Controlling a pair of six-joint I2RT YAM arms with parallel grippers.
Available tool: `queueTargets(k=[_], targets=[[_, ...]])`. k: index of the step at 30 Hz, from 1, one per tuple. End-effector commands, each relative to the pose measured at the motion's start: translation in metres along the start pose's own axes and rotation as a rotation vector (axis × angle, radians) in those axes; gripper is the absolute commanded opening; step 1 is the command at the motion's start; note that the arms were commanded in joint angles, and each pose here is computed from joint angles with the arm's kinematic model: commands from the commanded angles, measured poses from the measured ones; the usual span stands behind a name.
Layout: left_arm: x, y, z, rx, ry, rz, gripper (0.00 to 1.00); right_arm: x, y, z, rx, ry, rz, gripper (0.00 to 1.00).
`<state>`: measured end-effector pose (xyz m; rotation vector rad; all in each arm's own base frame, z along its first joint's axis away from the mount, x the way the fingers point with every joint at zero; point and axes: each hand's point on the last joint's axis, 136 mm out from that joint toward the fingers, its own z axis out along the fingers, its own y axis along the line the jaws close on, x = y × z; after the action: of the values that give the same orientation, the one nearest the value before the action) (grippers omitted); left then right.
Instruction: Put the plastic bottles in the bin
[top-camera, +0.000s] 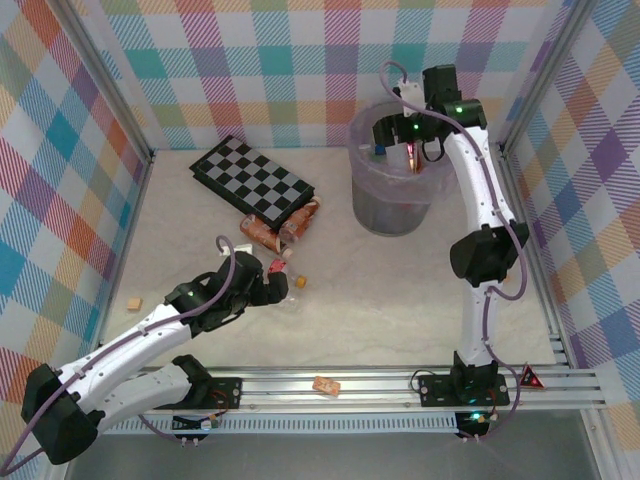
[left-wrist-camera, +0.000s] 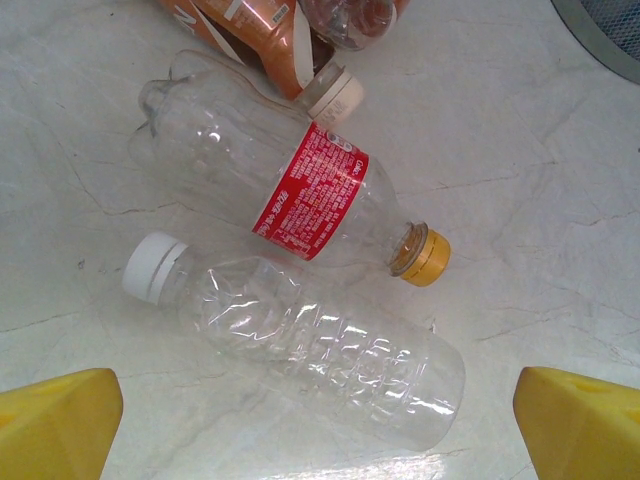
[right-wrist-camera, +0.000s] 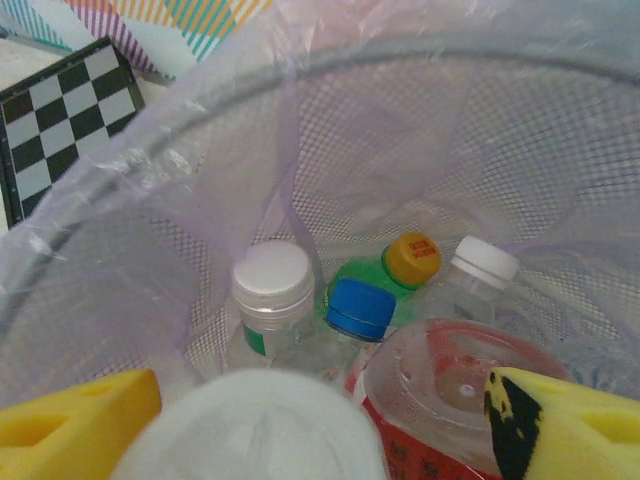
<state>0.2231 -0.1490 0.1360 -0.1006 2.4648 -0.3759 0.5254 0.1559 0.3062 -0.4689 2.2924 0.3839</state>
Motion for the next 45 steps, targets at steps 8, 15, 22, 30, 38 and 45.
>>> queueTargets(k=[8, 15, 22, 30, 38, 45], targets=[[0.001, -0.003, 0.002, 0.009, 0.002, -0.018, 1.00, -0.020, 0.035, -0.083, -0.078, -0.109, 0.050, 0.90], [0.013, 0.011, 0.008, -0.048, 0.028, -0.132, 1.00, -0.008, 0.065, -0.116, -0.146, -0.141, 0.072, 0.90], [0.032, 0.006, 0.035, 0.032, 0.036, -0.426, 1.00, 0.030, 0.110, -0.129, -0.240, -0.110, 0.049, 0.90], [0.046, 0.010, 0.057, 0.092, 0.010, -0.652, 1.00, 0.068, 0.123, -0.128, -0.297, -0.056, 0.088, 0.90], [0.049, 0.000, 0.075, 0.109, 0.030, -0.647, 0.97, 0.101, 0.133, -0.119, -0.365, -0.013, 0.130, 0.90], [0.051, -0.010, 0.087, 0.080, 0.060, -0.582, 0.75, 0.115, 0.132, -0.117, -0.361, 0.012, 0.146, 0.90]])
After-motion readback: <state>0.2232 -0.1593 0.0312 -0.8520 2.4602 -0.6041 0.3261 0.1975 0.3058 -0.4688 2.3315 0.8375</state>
